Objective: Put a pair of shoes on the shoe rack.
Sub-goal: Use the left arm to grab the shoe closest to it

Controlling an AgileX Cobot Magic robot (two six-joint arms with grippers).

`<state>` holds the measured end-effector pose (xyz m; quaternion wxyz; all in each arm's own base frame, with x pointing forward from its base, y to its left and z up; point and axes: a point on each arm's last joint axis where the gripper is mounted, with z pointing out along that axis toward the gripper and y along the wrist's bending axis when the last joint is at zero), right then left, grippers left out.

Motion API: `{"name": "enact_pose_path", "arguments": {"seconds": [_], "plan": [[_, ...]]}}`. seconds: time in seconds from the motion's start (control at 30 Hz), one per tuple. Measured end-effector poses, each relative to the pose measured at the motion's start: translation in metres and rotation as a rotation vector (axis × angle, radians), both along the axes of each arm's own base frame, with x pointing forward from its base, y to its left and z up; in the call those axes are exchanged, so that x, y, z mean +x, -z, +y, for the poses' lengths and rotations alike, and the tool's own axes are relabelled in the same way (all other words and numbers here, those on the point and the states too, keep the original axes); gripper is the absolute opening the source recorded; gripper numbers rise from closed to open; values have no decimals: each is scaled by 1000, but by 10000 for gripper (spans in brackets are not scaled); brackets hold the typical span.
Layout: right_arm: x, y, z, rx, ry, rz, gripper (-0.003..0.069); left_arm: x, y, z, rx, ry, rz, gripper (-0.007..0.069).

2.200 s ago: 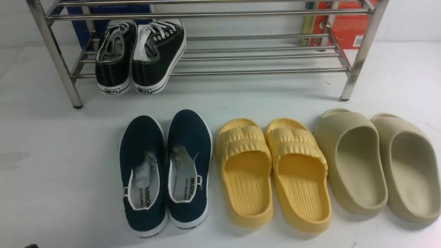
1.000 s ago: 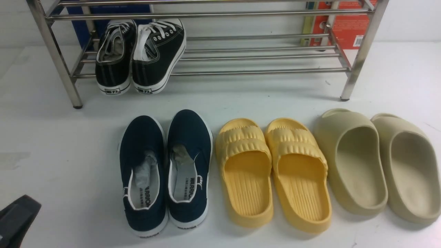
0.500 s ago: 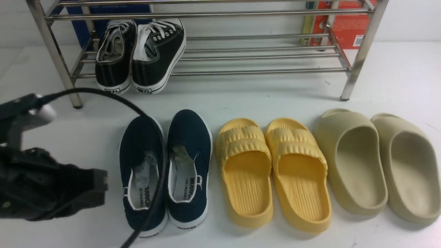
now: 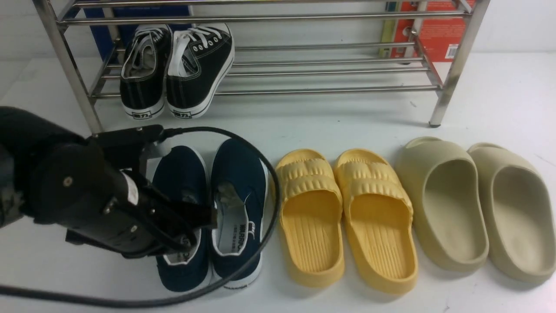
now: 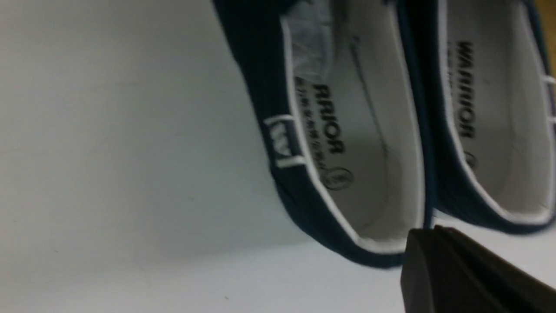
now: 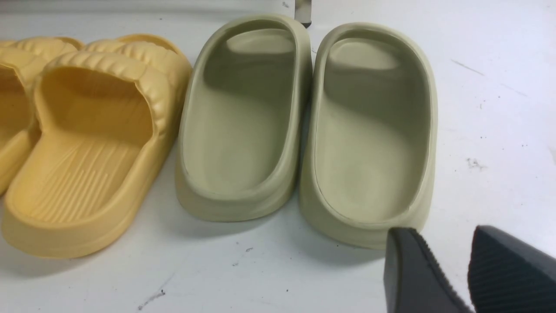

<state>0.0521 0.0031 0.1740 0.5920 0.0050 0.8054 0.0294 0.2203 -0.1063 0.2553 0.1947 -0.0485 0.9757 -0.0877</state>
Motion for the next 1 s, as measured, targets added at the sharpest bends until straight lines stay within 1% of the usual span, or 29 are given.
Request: {"name": "enact_pose_path", "arguments": {"seconds": [0.07, 0.13, 0.17, 0.2, 0.23, 0.27, 0.3, 0.33, 0.37, 0.43, 0.47, 0.5, 0.57, 0.6, 0.63, 0.67, 0.7, 0.87, 0.93, 1.0], "plan": [[0, 0, 0, 0, 0, 0, 239, 6, 4, 3, 13, -28, 14, -3], [0, 0, 0, 0, 0, 0, 239, 17, 13, 9, 24, -75, 43, 52], [0, 0, 0, 0, 0, 0, 239, 22, 18, 12, 29, -94, 59, 92], [0, 0, 0, 0, 0, 0, 239, 23, 19, 12, 32, -97, 66, 107], [0, 0, 0, 0, 0, 0, 239, 28, 27, 13, 38, -115, 93, 171], [0, 0, 0, 0, 0, 0, 239, 30, 31, 14, 43, -119, 102, 204], [0, 0, 0, 0, 0, 0, 239, 32, 35, 14, 47, -124, 114, 252], [0, 0, 0, 0, 0, 0, 239, 33, 36, 13, 48, -124, 116, 252], [0, 0, 0, 0, 0, 0, 239, 36, 43, 13, 53, -127, 133, 315], [0, 0, 0, 0, 0, 0, 239, 38, 46, 12, 55, -127, 140, 347], [0, 0, 0, 0, 0, 0, 239, 41, 54, 11, 60, -126, 149, 375], [0, 0, 0, 0, 0, 0, 239, 42, 55, 10, 61, -126, 154, 379], [0, 0, 0, 0, 0, 0, 239, 43, 61, 10, 67, -125, 168, 372], [0, 0, 0, 0, 0, 0, 239, 44, 63, 9, 70, -126, 172, 355], [0, 0, 0, 0, 0, 0, 239, 45, 66, 9, 74, -125, 183, 322], [0, 0, 0, 0, 0, 0, 239, 45, 66, 9, 74, -125, 183, 315], [0, 0, 0, 0, 0, 0, 239, 45, 69, 9, 79, -125, 193, 251], [0, 0, 0, 0, 0, 0, 239, 45, 70, 9, 89, -128, 208, 20], [0, 0, 0, 0, 0, 0, 239, 44, 69, 10, 91, -127, 207, 11], [0, 0, 0, 0, 0, 0, 239, 37, 57, 13, 89, -134, 212, 15]]}}
